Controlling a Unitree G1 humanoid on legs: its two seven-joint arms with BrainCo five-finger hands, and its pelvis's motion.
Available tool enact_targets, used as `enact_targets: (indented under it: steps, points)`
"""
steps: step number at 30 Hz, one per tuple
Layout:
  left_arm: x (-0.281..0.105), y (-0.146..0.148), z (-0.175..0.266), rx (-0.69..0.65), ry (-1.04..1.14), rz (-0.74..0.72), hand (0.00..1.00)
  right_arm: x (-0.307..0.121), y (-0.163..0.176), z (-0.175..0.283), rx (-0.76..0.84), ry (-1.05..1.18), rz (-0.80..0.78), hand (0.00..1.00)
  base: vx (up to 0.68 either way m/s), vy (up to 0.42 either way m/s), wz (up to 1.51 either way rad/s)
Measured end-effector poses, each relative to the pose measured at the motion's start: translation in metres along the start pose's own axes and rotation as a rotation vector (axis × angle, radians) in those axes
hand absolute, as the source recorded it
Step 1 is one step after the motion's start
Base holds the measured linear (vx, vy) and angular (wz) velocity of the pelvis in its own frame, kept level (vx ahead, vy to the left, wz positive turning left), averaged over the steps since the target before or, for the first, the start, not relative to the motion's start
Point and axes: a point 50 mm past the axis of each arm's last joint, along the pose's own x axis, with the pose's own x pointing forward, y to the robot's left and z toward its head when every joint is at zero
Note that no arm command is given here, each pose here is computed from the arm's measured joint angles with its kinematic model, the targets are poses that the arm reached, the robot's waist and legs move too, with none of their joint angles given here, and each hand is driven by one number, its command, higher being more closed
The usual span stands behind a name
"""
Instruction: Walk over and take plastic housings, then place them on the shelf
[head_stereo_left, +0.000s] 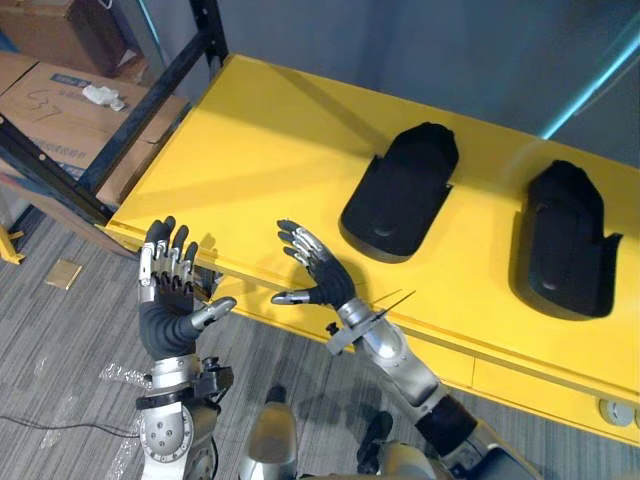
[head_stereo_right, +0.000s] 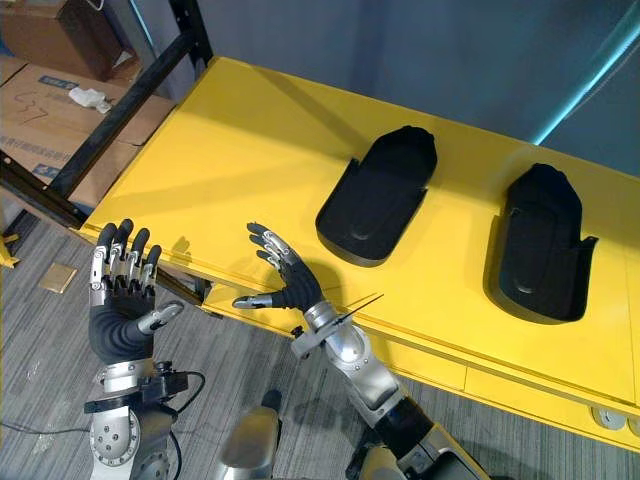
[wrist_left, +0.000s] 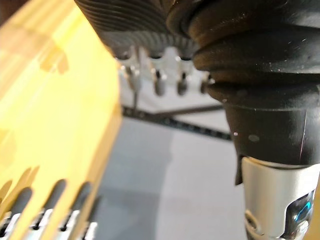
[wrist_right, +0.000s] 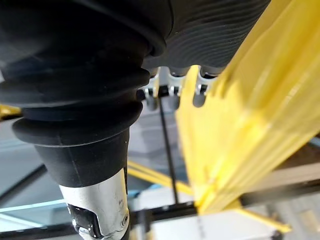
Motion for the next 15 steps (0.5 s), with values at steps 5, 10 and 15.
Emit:
enact_targets:
  steps: [5,10,15]
  points:
    - [0.000,0.000,-0.001,-0.002,0.014,0.003,0.00,-0.007,-0.029,-0.002,-0.046,0.013,-0.175,0.00,0.00,-0.003,0.01]
    - [-0.001,0.002,-0.001,0.006,0.016,0.011,0.00,-0.019,-0.053,-0.004,-0.067,0.023,-0.286,0.00,-0.03,0.012,-0.08]
    - [-0.001,0.009,0.000,0.029,0.016,0.033,0.00,-0.035,-0.073,-0.004,-0.094,0.036,-0.365,0.00,-0.05,0.016,-0.03]
